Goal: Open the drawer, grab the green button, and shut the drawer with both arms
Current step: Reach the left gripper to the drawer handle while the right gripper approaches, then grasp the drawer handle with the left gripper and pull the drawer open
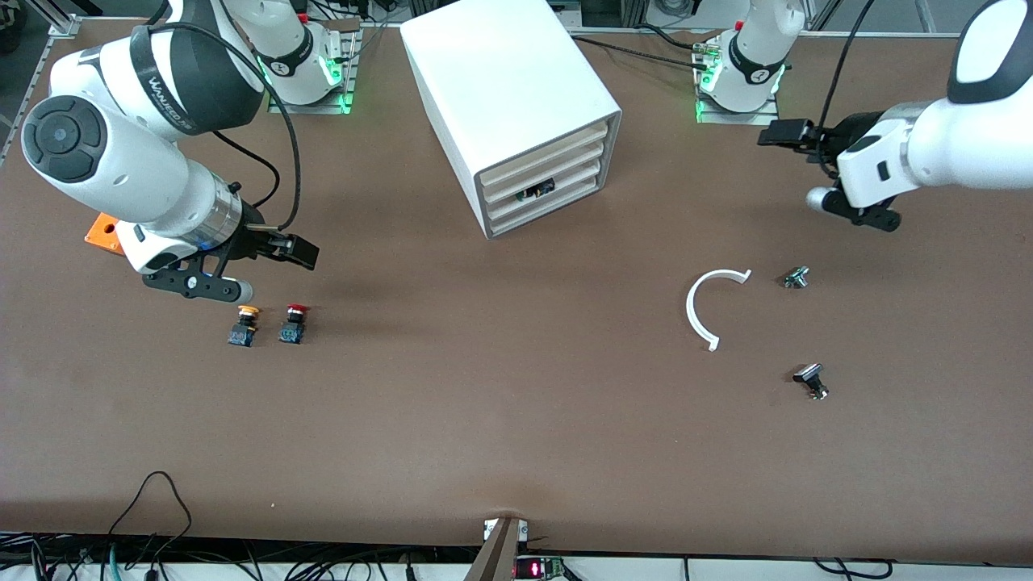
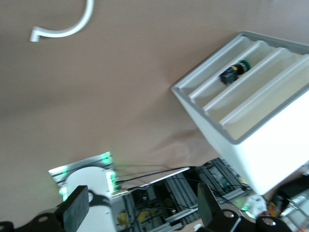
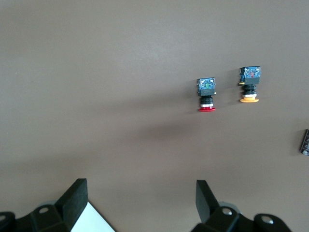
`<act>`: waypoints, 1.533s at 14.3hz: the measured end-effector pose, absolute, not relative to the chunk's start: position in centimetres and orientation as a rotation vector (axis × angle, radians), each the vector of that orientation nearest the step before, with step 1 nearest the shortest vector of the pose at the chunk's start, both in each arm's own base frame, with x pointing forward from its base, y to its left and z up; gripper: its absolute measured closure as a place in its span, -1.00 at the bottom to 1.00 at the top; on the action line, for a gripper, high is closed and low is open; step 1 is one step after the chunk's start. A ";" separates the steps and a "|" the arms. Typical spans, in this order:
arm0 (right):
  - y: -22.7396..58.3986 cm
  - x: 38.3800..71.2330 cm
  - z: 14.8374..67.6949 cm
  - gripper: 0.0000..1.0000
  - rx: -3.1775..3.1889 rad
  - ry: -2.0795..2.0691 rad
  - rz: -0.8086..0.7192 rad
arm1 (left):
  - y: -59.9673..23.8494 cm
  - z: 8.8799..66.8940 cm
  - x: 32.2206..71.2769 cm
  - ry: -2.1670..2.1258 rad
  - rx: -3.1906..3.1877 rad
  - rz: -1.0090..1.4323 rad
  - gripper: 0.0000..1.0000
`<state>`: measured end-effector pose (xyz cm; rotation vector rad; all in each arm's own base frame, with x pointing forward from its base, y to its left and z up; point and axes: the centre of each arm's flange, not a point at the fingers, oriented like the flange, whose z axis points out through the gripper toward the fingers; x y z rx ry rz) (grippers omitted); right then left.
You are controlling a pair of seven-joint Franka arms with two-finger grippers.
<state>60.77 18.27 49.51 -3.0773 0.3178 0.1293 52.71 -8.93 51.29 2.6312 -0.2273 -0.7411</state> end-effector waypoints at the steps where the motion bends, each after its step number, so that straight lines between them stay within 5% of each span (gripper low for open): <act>1: 18.5 60.9 49.5 -0.99 -3.075 0.332 0.128 | -9.5 50.0 53.3 -0.238 2.571 -0.721 -0.98; 6: 19.9 60.7 49.8 -0.99 -3.073 0.336 0.119 | -12.5 41.4 55.7 -0.344 2.247 -0.563 -0.99; 16: 21.5 60.6 49.3 -0.99 -3.073 0.380 0.093 | -18.8 27.5 54.3 -0.375 1.893 -0.423 -0.97; 22: 24.4 60.5 48.5 -0.99 -3.081 0.411 0.054 | -21.8 20.3 50.8 -0.358 1.741 -0.443 -0.65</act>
